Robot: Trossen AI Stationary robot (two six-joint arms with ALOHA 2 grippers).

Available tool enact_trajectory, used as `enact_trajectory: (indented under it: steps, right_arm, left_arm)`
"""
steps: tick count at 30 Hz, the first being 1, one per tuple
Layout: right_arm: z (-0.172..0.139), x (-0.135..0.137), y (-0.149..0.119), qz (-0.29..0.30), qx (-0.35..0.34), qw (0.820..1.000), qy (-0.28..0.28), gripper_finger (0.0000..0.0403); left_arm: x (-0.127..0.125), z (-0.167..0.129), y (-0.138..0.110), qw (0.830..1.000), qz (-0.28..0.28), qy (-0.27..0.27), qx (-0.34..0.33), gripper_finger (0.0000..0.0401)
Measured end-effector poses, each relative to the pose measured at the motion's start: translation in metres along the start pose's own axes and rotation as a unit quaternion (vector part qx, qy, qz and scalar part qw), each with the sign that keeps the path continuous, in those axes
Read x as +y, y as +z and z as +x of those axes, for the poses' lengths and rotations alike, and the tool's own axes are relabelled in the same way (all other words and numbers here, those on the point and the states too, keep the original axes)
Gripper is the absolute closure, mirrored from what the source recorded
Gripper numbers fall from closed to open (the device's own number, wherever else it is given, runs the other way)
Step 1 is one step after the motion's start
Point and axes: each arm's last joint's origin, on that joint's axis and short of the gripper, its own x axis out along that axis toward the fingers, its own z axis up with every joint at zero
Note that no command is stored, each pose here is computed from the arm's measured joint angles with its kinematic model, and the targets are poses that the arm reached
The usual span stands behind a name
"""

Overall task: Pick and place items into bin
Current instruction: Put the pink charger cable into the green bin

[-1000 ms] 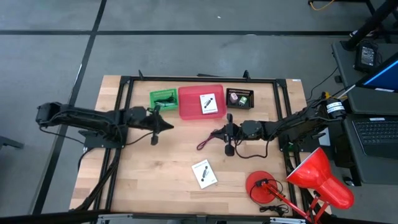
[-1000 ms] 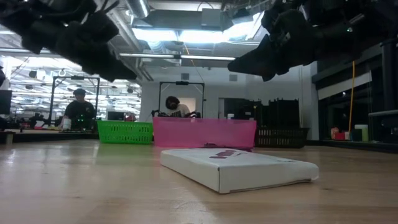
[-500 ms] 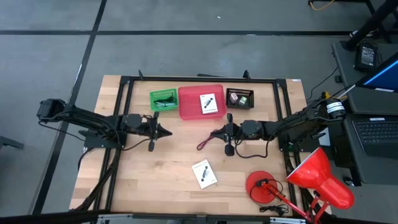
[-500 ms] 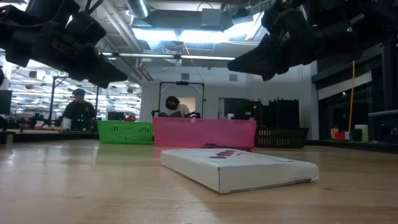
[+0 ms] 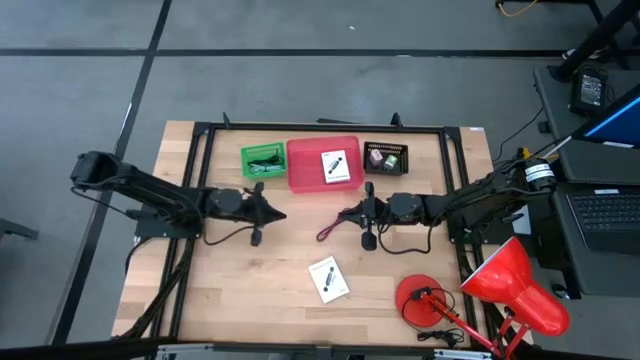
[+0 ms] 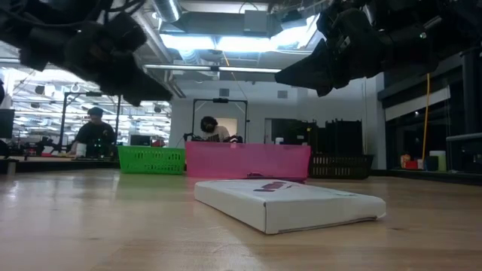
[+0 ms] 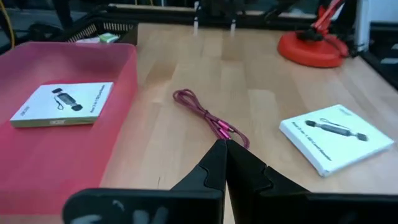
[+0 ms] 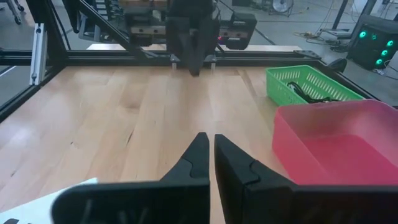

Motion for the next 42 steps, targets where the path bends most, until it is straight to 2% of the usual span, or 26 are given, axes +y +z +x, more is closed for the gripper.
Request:
enact_trajectory:
  steps: [7,11,17,25,29,35,42]
  right_arm:
    - [0.0,0.0,0.0,-0.024,-0.002,1.0,-0.002,0.0395]
    - [-0.004,-0.003,0.007,0.004,-0.016,0.999,-0.045,0.0395]
    - [-0.016,-0.003,0.018,-0.003,-0.015,0.999,-0.043,0.0396]
    - [-0.033,0.004,0.029,-0.014,-0.013,1.0,-0.022,0.0396]
    - [-0.038,0.007,0.031,-0.016,-0.012,1.0,-0.014,0.0396]
    - [-0.038,0.009,0.028,-0.021,0.004,1.0,-0.012,0.0396]
    - [-0.038,0.009,0.027,-0.022,0.006,1.0,-0.012,0.0396]
  left_arm:
    - [-0.008,0.04,0.017,0.999,0.006,0.009,0.031,0.0398]
    - [-0.012,0.06,0.026,0.999,0.007,0.014,0.036,0.0398]
    - [-0.016,0.083,0.037,0.999,0.029,0.011,0.042,0.0397]
    - [-0.014,0.112,0.038,0.99,0.038,0.028,0.132,0.0391]
    - [-0.014,0.128,0.04,0.988,0.043,0.032,0.147,0.0357]
    - [-0.018,0.142,0.046,0.988,0.056,0.028,0.143,0.0284]
    - [-0.019,0.146,0.045,0.988,0.024,0.034,0.146,0.0217]
